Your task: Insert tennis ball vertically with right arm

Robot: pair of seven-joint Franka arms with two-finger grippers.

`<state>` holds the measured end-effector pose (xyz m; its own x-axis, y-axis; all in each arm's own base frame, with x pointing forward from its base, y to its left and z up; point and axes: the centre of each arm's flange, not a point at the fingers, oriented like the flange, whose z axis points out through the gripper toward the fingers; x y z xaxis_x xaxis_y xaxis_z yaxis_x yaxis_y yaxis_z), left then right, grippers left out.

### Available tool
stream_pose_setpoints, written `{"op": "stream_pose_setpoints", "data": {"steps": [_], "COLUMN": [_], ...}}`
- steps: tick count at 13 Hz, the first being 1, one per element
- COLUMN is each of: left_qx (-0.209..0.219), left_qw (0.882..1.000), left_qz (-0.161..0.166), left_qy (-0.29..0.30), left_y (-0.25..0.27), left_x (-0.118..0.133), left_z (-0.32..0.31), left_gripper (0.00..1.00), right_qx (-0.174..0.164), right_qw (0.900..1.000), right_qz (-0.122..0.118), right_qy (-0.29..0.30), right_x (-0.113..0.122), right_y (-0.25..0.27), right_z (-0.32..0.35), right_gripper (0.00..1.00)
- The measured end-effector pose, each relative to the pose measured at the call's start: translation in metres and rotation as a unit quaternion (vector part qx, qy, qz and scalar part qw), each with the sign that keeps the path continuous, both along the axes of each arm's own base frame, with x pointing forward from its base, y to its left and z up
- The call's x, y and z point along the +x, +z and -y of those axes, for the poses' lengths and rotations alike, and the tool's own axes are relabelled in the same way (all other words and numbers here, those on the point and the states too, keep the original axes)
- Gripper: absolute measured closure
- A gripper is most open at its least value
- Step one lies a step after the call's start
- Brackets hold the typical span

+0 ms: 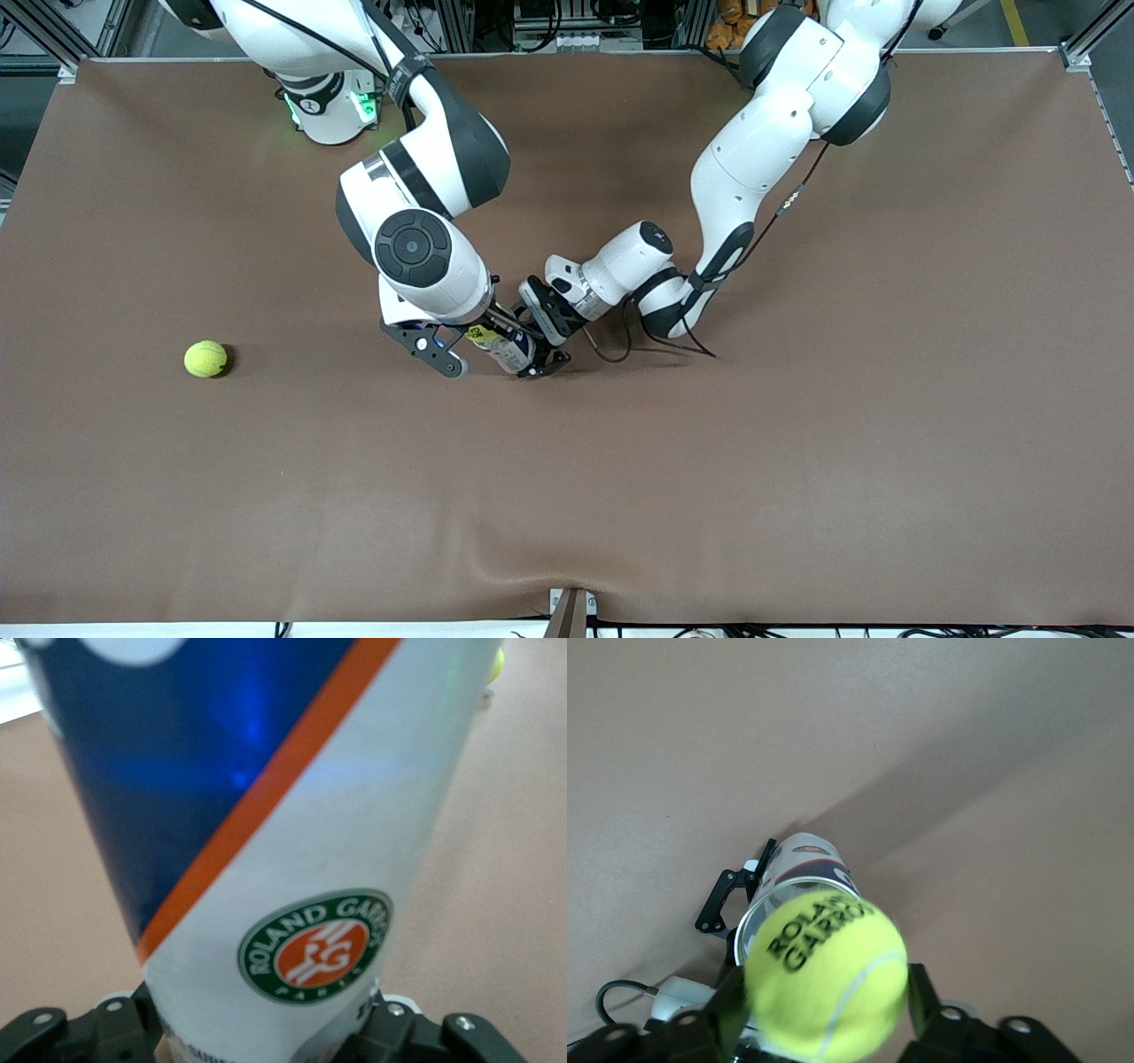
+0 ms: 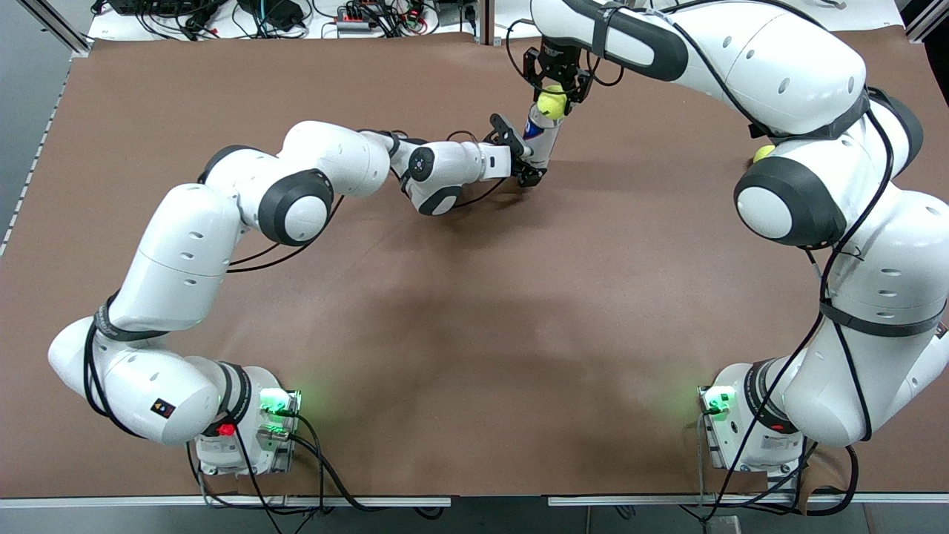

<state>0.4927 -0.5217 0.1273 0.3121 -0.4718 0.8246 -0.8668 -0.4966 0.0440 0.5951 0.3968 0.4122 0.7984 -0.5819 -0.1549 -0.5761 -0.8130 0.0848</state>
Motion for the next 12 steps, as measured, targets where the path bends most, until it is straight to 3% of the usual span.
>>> {"op": "stream_pose_setpoints", "data": {"steps": [2,7,12], "left_qx": [0.0,-0.001,-0.001], "left_qw": [1.0,1.0,1.0], "left_qz": [0.0,0.001,0.001], "left_qy": [0.0,0.0,0.001], "left_y": [0.0,0.0,0.0], "left_x": [0.0,0.0,0.001], "left_z": [0.0,-0.001,-0.001], "left_gripper": [0.19,0.19,0.19], "right_qx": [-0.001,-0.006,-0.006], "right_qw": [1.0,1.0,0.998], "right_qz": [0.0,-0.002,-0.046], "right_qy": [-0.001,-0.007,0.046], "right_x": [-0.002,0.001,0.034], "right_y": [0.0,0.002,0.033], "right_z": [-0.004,0.004,0.109], "right_gripper": [0.0,0.0,0.0]}}
